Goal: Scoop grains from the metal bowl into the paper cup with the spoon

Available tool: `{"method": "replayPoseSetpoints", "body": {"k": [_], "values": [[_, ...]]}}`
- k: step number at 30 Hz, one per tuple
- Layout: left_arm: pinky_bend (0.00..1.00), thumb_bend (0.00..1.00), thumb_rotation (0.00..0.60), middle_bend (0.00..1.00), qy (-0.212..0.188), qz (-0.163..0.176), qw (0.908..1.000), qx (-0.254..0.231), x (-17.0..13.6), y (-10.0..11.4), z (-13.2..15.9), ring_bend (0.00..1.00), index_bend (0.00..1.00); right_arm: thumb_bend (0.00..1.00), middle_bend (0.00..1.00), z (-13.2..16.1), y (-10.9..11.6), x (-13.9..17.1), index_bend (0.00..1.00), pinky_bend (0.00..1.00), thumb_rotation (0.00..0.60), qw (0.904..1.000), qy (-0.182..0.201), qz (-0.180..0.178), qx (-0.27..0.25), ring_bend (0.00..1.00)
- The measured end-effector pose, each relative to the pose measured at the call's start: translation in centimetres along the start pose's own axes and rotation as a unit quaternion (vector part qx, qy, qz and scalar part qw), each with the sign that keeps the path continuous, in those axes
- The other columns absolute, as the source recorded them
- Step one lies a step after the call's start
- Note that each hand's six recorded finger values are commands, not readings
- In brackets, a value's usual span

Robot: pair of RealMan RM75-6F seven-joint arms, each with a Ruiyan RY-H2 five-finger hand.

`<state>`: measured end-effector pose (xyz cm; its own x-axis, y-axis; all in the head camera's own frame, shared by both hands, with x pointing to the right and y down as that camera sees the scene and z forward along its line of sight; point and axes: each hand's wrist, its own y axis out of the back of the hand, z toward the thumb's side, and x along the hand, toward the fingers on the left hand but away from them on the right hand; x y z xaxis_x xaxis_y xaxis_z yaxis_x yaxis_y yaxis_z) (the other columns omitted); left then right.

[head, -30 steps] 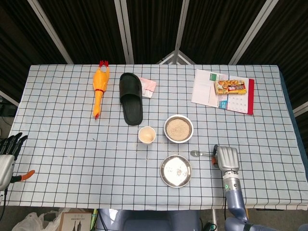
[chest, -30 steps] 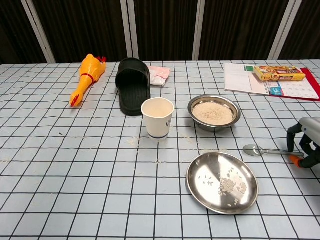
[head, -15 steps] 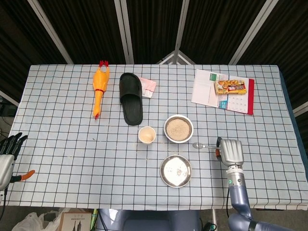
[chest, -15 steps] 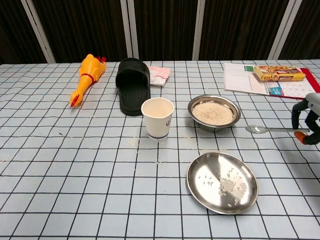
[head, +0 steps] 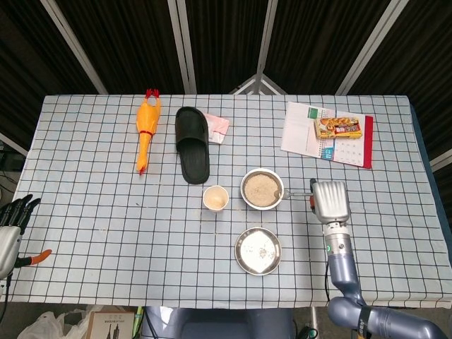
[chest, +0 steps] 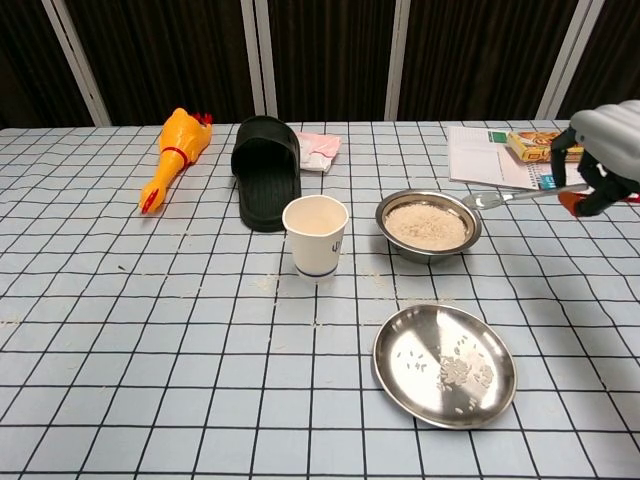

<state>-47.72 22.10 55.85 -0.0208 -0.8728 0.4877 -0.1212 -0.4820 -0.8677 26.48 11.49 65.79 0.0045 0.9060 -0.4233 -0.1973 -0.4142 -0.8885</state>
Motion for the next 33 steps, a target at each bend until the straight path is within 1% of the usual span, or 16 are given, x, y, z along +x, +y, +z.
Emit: {"method": "replayPoseSetpoints", "body": {"k": [3, 7, 12, 15, 18, 20, 23, 28, 33], "values": [[0.00, 0.00, 0.600, 0.00, 0.000, -0.004, 1.0000, -0.003, 0.0, 0.0, -0.1, 0.00, 0.00, 0.53, 0.86, 1.5, 0.7, -1.1, 0.59, 1.00, 0.600, 0.9995, 0.007, -0.016, 0.026, 1.00], [0.00, 0.00, 0.600, 0.00, 0.001, -0.007, 0.9999, -0.007, 0.1, 0.1, -0.2, 0.00, 0.00, 0.53, 0.86, 2.8, 1.0, -2.5, 0.59, 1.00, 0.600, 0.9978, 0.009, -0.030, 0.059, 1.00], [0.00, 0.00, 0.600, 0.00, 0.003, -0.012, 0.9998, -0.015, 0.2, 0.1, -0.3, 0.00, 0.00, 0.54, 0.86, 3.6, 0.4, -3.6, 0.60, 1.00, 0.600, 0.9945, 0.007, -0.036, 0.099, 1.00], [0.00, 0.00, 0.600, 0.00, 0.002, -0.017, 0.9997, -0.017, 0.2, 0.0, -0.3, 0.00, 0.00, 0.54, 0.86, 4.0, -0.3, -4.0, 0.60, 1.00, 0.600, 0.9906, 0.011, -0.039, 0.131, 1.00], [0.00, 0.00, 0.600, 0.00, 0.000, -0.018, 0.9997, -0.018, 0.3, 0.1, -0.2, 0.00, 0.00, 0.54, 0.86, 4.5, -1.1, -4.0, 0.60, 1.00, 0.600, 0.9827, 0.025, -0.047, 0.177, 1.00], [0.00, 0.00, 0.600, 0.00, 0.000, -0.018, 0.9997, -0.018, 0.3, 0.1, -0.2, 0.00, 0.00, 0.54, 0.86, 4.8, -1.5, -3.9, 0.60, 1.00, 0.600, 0.9753, 0.038, -0.056, 0.210, 1.00], [0.00, 0.00, 0.600, 0.00, -0.001, -0.018, 0.9997, -0.018, 0.2, 0.1, -0.2, 0.00, 0.00, 0.54, 0.86, 5.3, -2.1, -3.8, 0.60, 1.00, 0.600, 0.9654, 0.051, -0.070, 0.246, 1.00], [0.00, 0.00, 0.600, 0.00, 0.000, -0.018, 0.9997, -0.019, 0.2, 0.1, -0.2, 0.00, 0.00, 0.55, 0.86, 5.5, -2.2, -3.7, 0.60, 1.00, 0.600, 0.9497, 0.062, -0.095, 0.292, 1.00], [0.00, 0.00, 0.600, 0.00, -0.002, -0.018, 0.9996, -0.019, 0.2, 0.1, 0.0, 0.00, 0.00, 0.56, 0.86, 5.5, -1.6, -3.5, 0.61, 1.00, 0.600, 0.9388, 0.064, -0.120, 0.317, 1.00]]}}
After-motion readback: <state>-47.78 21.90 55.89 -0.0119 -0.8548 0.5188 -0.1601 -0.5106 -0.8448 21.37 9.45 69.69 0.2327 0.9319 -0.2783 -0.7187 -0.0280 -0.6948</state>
